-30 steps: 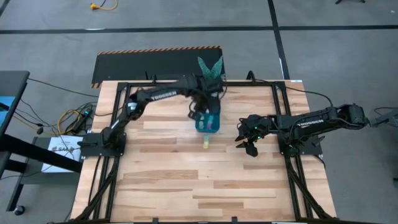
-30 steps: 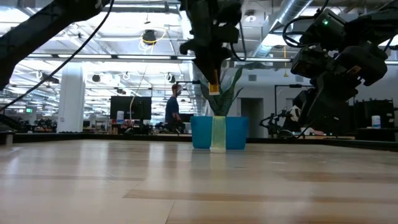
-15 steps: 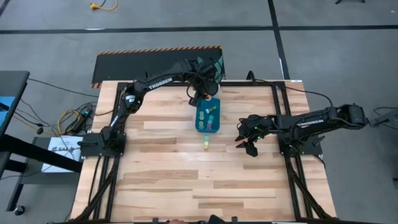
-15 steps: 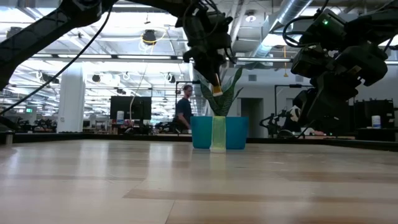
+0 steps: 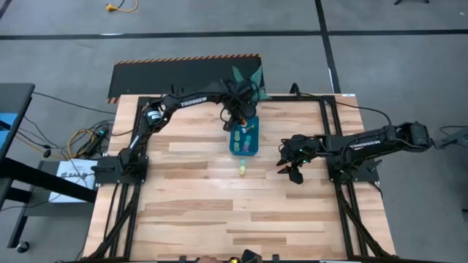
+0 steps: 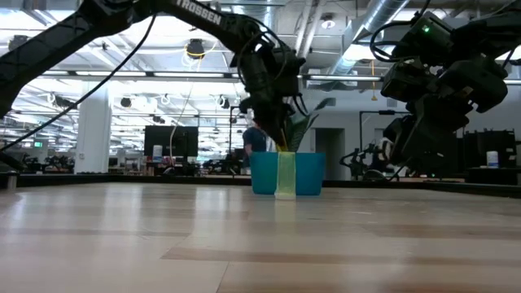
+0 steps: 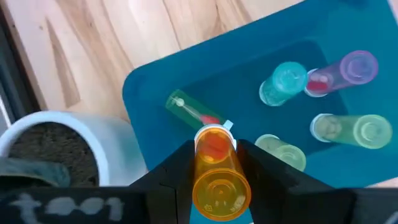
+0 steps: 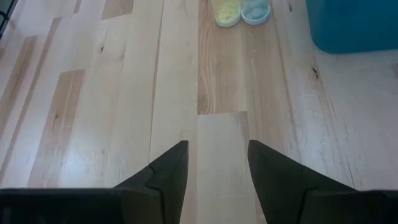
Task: Pick and place pill bottles into a basket
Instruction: Put the orange pill bottle into the blue bin
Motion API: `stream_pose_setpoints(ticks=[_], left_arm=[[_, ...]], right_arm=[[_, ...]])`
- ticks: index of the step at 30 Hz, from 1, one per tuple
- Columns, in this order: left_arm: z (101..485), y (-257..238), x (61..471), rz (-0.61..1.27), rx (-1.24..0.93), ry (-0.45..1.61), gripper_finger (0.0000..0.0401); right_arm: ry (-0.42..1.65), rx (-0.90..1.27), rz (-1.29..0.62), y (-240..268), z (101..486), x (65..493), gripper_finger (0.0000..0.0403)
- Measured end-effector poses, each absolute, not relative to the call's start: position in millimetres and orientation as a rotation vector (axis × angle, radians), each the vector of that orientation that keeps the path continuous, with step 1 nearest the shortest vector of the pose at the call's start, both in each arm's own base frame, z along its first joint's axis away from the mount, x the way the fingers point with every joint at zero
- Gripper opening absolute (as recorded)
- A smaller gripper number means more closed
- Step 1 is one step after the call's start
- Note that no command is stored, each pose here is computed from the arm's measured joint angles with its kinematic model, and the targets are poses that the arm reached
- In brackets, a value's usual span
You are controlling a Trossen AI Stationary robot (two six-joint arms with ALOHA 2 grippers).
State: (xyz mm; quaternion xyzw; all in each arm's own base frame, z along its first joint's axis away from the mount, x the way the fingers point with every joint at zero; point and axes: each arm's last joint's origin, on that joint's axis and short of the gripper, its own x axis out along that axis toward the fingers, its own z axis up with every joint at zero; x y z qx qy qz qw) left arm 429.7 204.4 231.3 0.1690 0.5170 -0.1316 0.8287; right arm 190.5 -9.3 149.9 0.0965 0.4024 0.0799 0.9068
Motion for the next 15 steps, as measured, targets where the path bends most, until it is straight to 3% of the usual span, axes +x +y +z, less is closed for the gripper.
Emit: stream_pose_setpoints(ticks=[15], left_arm=[[215, 203, 428, -0.287, 0.349, 1.122, 0.0103]], right_arm=[[0.831, 0.198, 0.165, -9, 150, 190, 0.0159]])
